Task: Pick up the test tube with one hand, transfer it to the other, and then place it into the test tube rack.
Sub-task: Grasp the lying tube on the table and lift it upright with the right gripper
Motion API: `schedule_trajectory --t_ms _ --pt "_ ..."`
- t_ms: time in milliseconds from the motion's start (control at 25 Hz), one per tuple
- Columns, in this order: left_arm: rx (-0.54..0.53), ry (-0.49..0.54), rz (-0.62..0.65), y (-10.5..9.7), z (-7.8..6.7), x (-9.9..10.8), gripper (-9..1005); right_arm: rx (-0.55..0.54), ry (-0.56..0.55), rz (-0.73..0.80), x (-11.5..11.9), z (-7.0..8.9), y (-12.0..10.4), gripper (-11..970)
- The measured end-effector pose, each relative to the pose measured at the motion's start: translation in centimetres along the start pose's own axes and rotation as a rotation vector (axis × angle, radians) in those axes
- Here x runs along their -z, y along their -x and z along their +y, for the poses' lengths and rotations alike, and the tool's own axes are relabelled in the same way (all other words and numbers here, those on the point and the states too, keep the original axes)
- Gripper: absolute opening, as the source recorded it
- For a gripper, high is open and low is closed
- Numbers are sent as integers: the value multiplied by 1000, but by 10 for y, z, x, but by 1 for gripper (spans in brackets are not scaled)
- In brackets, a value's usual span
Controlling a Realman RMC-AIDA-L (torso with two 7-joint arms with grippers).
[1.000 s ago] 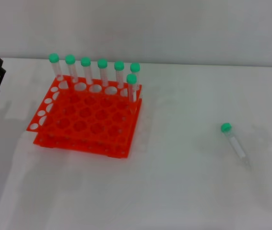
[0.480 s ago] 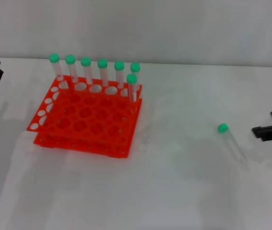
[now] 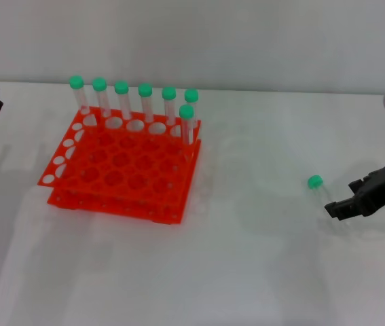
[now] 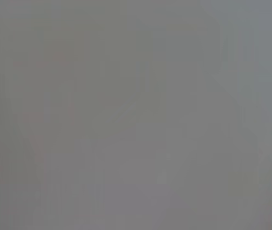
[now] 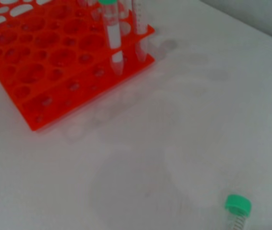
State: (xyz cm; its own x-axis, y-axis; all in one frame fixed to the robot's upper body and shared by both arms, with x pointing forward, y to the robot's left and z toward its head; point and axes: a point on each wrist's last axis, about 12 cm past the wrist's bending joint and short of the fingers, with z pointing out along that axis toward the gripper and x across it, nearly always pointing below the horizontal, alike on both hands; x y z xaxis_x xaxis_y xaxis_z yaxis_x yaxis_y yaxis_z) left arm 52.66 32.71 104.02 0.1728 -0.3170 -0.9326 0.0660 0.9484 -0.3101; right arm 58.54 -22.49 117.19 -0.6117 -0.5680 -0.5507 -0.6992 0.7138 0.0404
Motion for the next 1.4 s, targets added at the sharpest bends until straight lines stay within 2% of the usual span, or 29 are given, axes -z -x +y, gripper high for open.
schedule_trajectory --t_ms 400,680,1120,1320,1400 --pt "1 4 3 -1 0 0 699 2 -54 40 -23 -9 0 666" --pt "2 8 3 -1 1 1 693 -8 -52 70 -33 -12 -4 661" --pt "5 9 5 -1 1 1 684 58 -115 116 -45 -4 -1 658" --pt "6 7 5 -1 1 1 680 71 -118 128 -47 -2 0 563" --pt "6 8 4 -1 0 1 679 72 -116 134 -48 -1 0 497"
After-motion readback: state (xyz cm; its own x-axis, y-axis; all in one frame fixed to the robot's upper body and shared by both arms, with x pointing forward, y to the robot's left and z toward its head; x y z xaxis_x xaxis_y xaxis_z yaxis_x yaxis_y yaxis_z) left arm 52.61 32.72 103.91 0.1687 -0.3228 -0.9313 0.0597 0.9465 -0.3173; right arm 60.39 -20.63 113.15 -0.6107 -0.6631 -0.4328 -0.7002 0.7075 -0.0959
